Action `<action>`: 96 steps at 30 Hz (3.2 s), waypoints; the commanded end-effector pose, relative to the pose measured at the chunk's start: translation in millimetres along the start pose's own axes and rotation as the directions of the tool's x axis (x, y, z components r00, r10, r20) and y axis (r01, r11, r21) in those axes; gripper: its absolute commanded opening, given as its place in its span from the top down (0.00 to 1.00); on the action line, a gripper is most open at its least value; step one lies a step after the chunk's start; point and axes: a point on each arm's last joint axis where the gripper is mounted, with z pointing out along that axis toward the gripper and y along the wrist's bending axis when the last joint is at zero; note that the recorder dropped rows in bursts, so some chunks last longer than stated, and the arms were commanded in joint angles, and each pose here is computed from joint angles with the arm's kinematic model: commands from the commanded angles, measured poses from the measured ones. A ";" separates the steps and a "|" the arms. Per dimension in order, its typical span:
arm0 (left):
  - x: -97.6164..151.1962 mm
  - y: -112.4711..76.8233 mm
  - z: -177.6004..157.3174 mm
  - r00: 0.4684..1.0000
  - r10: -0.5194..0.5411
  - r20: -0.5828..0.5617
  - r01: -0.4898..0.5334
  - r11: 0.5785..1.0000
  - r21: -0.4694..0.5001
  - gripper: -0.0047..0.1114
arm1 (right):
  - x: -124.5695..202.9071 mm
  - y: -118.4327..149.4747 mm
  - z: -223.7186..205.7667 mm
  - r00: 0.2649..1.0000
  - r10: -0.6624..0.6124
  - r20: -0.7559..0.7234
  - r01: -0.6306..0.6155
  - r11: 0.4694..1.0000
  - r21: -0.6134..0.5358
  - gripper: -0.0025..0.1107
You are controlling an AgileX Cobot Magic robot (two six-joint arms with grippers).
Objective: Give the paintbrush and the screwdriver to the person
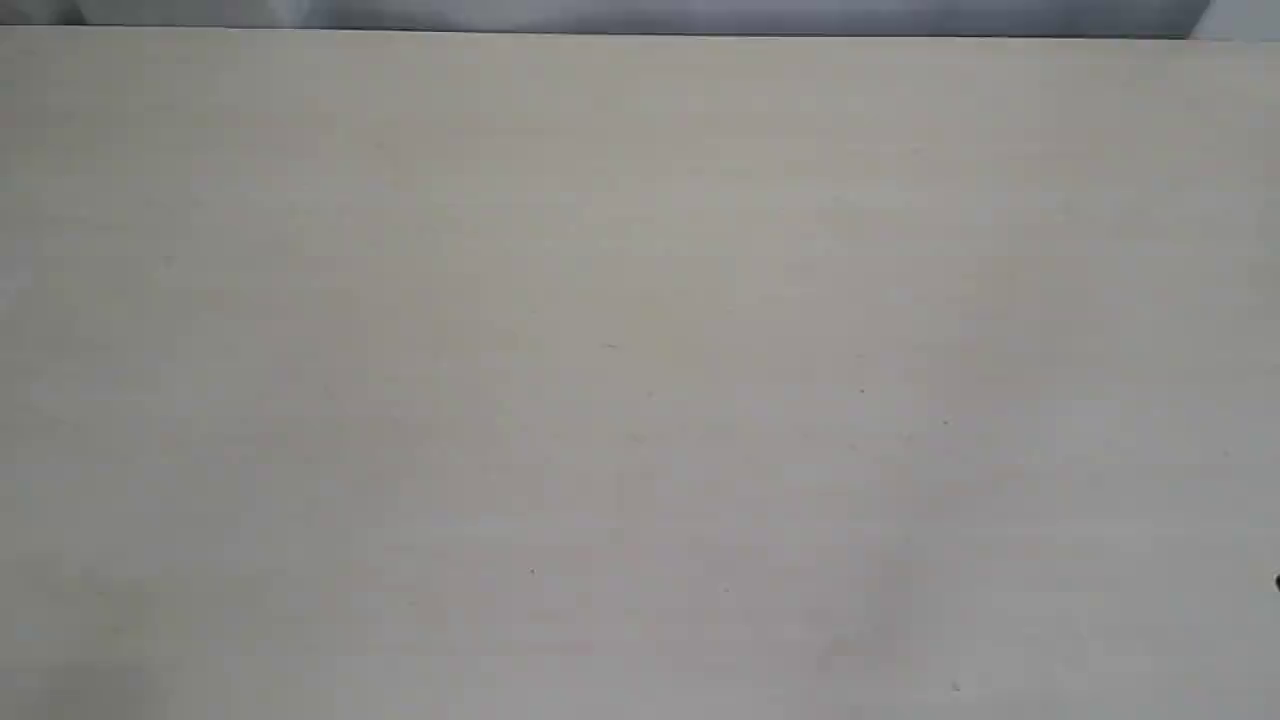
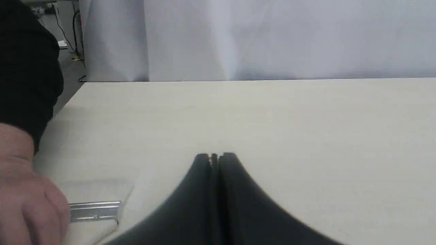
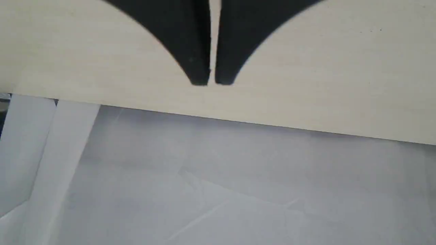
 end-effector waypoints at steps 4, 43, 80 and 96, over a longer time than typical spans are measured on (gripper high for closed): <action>0.1 -0.6 0.0 1.000 -0.005 0.006 0.005 1.000 0.010 0.96 | 1.5 0.6 -0.3 1.000 -0.011 -0.006 0.011 1.000 -0.005 0.94; 0.0 -0.6 0.0 1.000 -0.003 0.007 0.003 1.000 0.009 0.96 | 20.4 -2.8 -3.7 0.977 -0.034 -0.210 0.044 0.998 0.040 0.94; 0.1 -0.6 0.0 1.000 -0.005 0.006 0.005 1.000 0.010 0.96 | 21.8 -3.2 -4.1 0.974 -0.010 -0.224 0.022 0.998 0.051 0.94; -0.1 -0.6 0.0 1.000 -0.003 0.008 0.003 1.000 0.009 0.96 | 21.8 -3.2 -4.1 0.974 -0.010 -0.224 0.022 0.998 0.051 0.94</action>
